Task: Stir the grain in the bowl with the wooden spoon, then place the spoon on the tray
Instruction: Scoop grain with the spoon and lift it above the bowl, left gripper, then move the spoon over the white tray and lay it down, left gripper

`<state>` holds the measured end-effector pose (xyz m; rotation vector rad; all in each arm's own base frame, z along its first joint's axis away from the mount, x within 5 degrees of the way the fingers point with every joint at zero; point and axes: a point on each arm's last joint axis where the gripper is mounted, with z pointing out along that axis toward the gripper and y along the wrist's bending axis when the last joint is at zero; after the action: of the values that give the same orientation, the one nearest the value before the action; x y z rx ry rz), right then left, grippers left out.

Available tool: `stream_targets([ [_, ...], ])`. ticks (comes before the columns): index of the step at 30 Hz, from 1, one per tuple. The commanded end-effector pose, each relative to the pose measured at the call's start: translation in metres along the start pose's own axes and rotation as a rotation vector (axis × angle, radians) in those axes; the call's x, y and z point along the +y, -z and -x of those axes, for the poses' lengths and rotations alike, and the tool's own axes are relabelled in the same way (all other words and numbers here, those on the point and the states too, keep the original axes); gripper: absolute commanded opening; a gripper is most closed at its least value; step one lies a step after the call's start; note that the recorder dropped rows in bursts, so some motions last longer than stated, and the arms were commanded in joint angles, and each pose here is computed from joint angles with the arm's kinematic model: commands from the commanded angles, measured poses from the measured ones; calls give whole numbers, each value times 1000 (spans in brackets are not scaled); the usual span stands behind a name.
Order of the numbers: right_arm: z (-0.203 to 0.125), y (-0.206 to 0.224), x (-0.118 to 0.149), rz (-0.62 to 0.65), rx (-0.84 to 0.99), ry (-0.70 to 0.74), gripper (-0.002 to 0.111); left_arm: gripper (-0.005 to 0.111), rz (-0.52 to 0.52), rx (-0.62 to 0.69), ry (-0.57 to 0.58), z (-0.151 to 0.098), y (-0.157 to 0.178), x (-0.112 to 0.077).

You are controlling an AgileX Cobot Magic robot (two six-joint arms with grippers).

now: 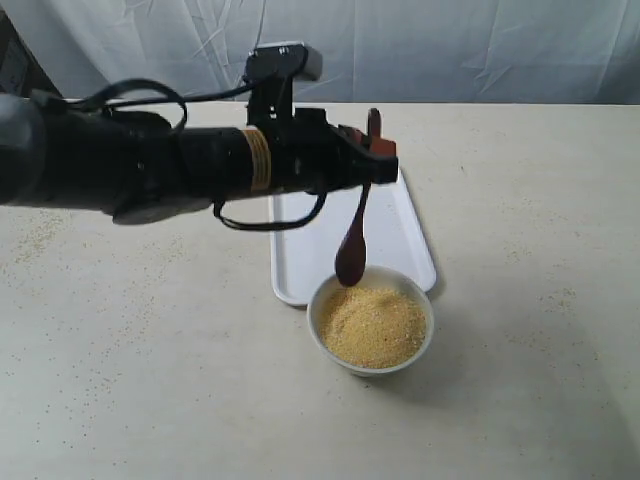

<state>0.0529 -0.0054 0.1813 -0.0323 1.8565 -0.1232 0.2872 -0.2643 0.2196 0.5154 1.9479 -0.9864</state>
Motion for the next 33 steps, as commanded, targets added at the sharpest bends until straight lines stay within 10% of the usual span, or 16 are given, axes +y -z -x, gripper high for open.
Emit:
stream_targets([
  [1, -1, 0, 0, -5, -10, -1, 0, 0, 131, -76, 145, 51, 10, 11],
  [11, -1, 0, 0, -5, -10, -1, 0, 0, -100, 69, 475, 65, -14, 100],
  [22, -1, 0, 0, -5, -10, -1, 0, 2, 61, 143, 632, -2, -57, 163],
  [33, -1, 0, 0, -5, -10, -1, 0, 62, 107, 158, 628, -11, -60, 170],
])
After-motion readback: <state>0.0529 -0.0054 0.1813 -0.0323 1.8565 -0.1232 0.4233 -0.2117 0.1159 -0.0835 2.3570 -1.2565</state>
